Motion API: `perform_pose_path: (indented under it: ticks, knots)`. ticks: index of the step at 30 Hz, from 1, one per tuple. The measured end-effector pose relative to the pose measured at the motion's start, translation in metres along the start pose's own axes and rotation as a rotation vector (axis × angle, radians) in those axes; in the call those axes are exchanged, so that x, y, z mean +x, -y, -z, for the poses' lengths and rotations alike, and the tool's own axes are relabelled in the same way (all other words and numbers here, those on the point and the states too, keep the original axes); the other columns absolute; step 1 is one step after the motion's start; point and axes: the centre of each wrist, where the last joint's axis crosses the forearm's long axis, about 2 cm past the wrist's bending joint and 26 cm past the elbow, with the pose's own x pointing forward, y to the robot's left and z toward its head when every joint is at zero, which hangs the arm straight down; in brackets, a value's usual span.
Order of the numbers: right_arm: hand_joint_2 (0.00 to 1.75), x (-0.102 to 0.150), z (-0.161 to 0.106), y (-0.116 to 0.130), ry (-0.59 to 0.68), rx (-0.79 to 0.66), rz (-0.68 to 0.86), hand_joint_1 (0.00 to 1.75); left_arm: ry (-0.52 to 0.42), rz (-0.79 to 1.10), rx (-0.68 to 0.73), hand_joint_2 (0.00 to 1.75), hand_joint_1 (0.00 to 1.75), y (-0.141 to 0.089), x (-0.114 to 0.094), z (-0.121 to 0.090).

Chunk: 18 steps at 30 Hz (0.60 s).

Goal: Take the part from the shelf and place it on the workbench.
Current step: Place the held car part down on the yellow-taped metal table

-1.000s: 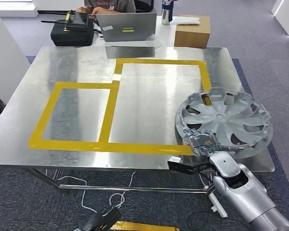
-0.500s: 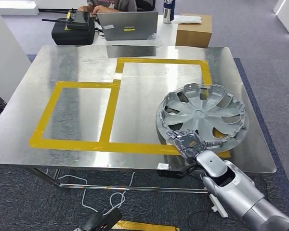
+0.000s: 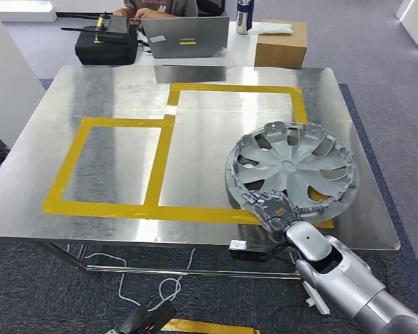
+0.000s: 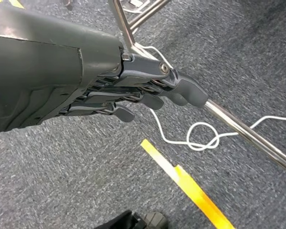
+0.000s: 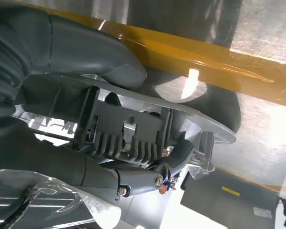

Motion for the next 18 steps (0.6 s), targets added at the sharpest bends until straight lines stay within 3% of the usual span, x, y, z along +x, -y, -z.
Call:
perform_pose_path:
  ticks: [6, 9, 18]
  knots:
    - [1.75, 0.009, -0.014, -0.012, 0.061, -0.062, -0.003, 1.75, -0.024, 0.037, 0.027, 1.75, 0.0, -0.003, 0.002, 0.001]
    - [1.75, 0.02, -0.024, -0.015, 0.099, -0.163, -0.011, 1.75, -0.039, 0.07, 0.059, 1.75, 0.0, -0.006, 0.004, 0.002]
    - [1.75, 0.037, -0.039, -0.009, 0.139, -0.273, -0.008, 1.75, -0.037, 0.105, 0.073, 1.75, 0.0, -0.008, 0.007, 0.003]
